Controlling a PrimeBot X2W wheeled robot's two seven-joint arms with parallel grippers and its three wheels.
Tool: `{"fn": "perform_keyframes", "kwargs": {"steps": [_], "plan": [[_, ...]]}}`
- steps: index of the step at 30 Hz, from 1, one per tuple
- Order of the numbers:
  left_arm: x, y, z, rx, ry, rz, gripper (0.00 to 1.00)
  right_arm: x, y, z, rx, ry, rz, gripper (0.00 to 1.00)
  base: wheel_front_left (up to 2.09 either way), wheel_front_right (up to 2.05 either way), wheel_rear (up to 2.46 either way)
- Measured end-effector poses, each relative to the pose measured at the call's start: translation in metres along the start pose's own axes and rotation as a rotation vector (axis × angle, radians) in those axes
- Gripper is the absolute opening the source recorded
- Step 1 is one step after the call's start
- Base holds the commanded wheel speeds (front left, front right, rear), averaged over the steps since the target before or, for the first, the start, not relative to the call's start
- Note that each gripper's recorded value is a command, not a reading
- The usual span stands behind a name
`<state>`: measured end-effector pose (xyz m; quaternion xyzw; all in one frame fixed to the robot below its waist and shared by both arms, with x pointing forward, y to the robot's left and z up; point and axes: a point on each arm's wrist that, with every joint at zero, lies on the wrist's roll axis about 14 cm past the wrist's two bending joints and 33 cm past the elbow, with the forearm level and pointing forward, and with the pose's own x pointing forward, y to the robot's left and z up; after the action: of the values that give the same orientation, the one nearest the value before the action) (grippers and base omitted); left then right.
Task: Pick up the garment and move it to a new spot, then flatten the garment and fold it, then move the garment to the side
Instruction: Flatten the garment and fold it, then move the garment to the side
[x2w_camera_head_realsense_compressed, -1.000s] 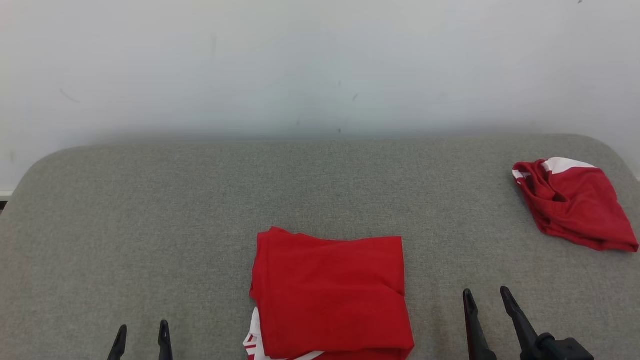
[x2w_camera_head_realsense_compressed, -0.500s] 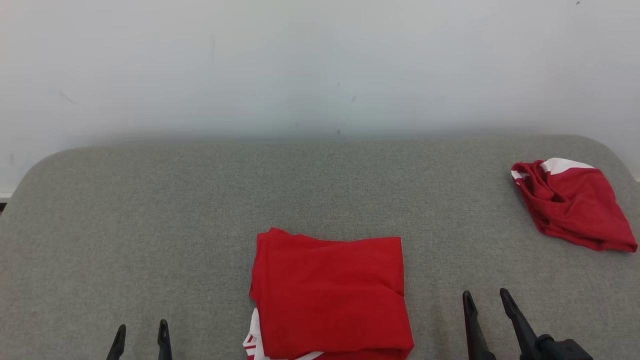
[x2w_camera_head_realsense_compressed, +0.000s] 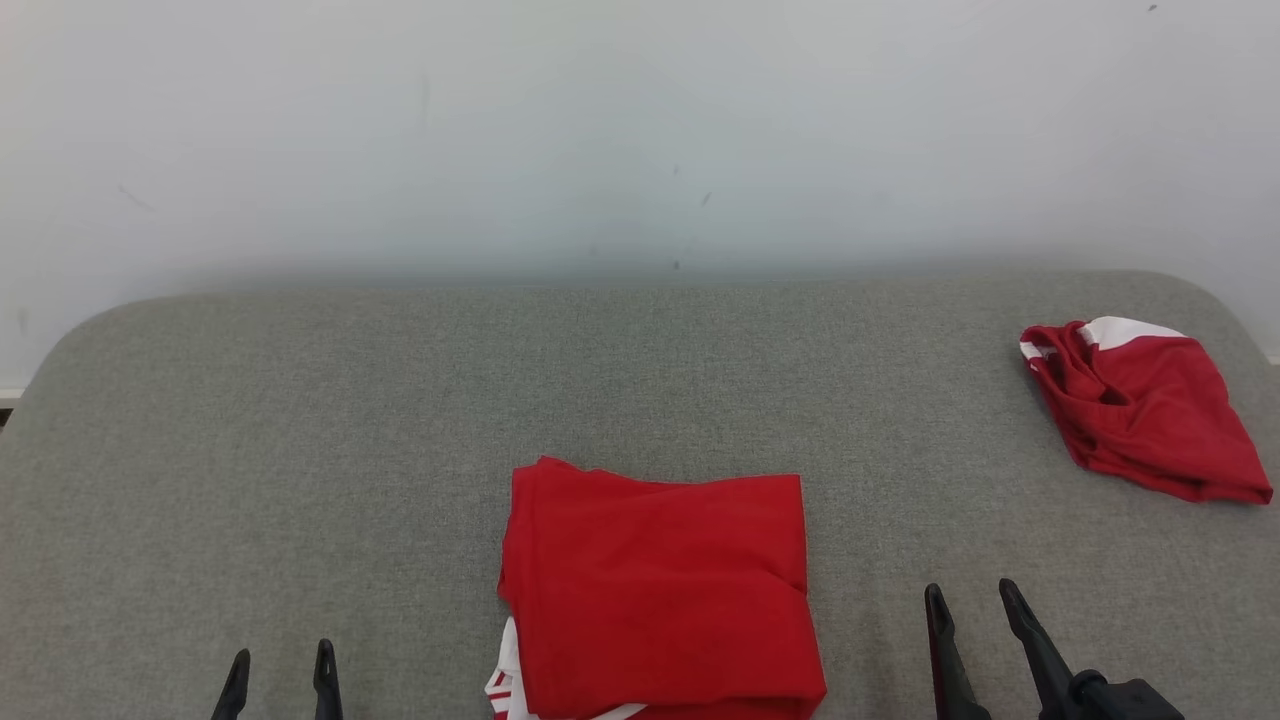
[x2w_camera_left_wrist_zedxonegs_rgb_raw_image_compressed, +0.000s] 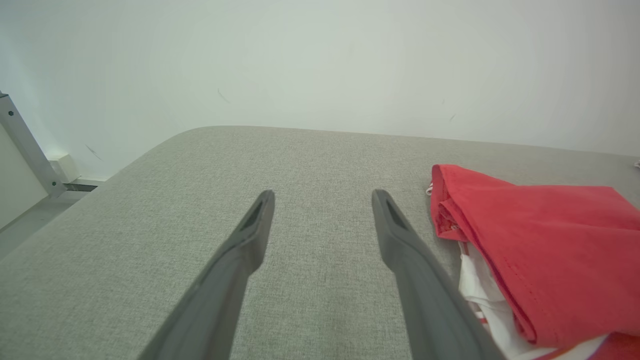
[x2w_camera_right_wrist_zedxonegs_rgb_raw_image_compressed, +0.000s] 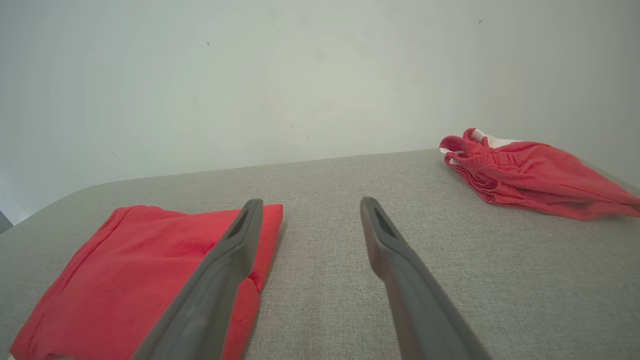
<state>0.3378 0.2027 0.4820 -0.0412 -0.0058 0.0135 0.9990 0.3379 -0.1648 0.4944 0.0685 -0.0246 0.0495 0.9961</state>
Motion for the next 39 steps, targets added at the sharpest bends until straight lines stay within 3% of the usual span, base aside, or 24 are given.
{"fn": "perform_keyframes", "kwargs": {"steps": [12,21,28,39], "plan": [[-0.001,0.001,0.0,-0.001,0.0,0.005,1.0,0.001,0.006,-0.003,0.002,0.01,0.019,1.0,0.0,0.0,0.0],[-0.002,-0.001,-0.003,-0.005,0.01,0.003,1.0,0.045,0.045,0.007,-0.03,-0.015,0.15,1.0,0.0,0.0,0.0],[-0.006,0.005,-0.005,-0.007,0.016,0.023,1.0,0.074,0.048,-0.032,-0.061,0.139,0.171,1.0,0.0,0.0,0.0],[-0.011,0.013,-0.007,-0.014,0.022,0.053,1.0,0.068,0.042,-0.102,-0.04,0.413,0.148,1.0,0.0,0.0,0.0]]}}
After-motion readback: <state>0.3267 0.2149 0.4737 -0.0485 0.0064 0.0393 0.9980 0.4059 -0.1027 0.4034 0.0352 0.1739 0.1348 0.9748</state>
